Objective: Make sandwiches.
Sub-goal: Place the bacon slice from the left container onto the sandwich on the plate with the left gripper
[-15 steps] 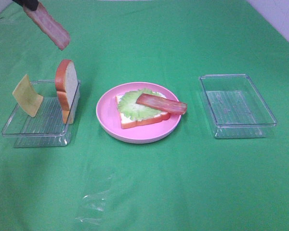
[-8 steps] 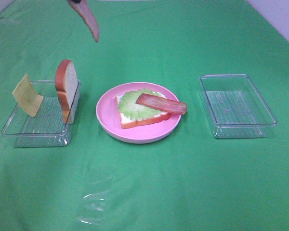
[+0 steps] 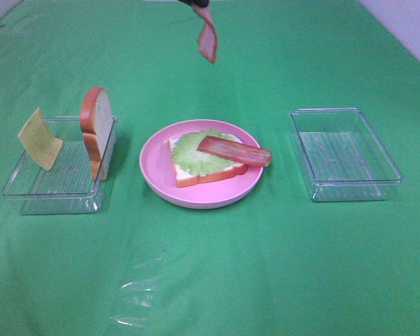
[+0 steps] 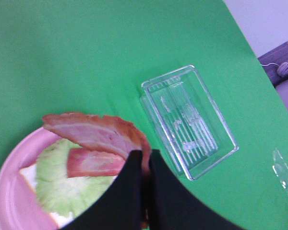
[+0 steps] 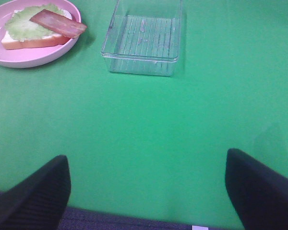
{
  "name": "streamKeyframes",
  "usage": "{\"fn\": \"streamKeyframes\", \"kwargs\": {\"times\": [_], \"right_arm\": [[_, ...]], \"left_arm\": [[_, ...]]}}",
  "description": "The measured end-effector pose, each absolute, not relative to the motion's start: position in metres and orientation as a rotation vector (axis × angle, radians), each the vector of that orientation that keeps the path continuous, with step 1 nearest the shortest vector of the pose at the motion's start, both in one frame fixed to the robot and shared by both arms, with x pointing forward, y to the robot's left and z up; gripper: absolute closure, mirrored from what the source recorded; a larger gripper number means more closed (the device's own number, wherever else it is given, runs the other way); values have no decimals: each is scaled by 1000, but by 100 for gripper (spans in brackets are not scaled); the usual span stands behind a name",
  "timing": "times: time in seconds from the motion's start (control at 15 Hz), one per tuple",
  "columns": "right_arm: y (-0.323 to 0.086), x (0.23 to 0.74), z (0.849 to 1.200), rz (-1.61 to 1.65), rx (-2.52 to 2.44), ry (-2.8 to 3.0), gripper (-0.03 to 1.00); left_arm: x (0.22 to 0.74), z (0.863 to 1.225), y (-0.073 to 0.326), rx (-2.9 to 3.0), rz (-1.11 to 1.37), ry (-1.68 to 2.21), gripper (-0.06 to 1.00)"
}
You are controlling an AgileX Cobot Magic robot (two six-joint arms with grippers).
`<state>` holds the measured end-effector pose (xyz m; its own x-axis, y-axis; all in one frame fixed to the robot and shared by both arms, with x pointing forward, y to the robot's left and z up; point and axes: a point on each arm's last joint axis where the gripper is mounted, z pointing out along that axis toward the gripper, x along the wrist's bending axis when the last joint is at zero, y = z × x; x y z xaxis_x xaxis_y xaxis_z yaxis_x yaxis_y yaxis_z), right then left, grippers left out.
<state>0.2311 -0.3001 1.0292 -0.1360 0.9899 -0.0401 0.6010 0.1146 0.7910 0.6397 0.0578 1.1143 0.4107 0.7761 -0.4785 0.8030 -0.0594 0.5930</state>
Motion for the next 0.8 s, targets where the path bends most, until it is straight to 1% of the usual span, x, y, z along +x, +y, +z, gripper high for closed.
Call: {"fn": "streamKeyframes", "kwargs": {"times": [0.2,0.4,0.47,0.67,0.8], "right_arm": [[-300,231,1029,849,1545,1808,12],[-300,231,1029,849,1545,1808,12],[-300,231,1029,849,1545,1808,12],[-300,231,1029,849,1545,1808,12],[-300,231,1029,849,1545,1808,12]], "left_arm": [[646,1077,28,1780,-214,1391,94],[655,1034,11,1756,-397,1427,94],[659,1005,7,1784,-453,1454,94],[663,975,5,1829,-501,1498,94],[665,961,10,1877,-481,1530,94]]}}
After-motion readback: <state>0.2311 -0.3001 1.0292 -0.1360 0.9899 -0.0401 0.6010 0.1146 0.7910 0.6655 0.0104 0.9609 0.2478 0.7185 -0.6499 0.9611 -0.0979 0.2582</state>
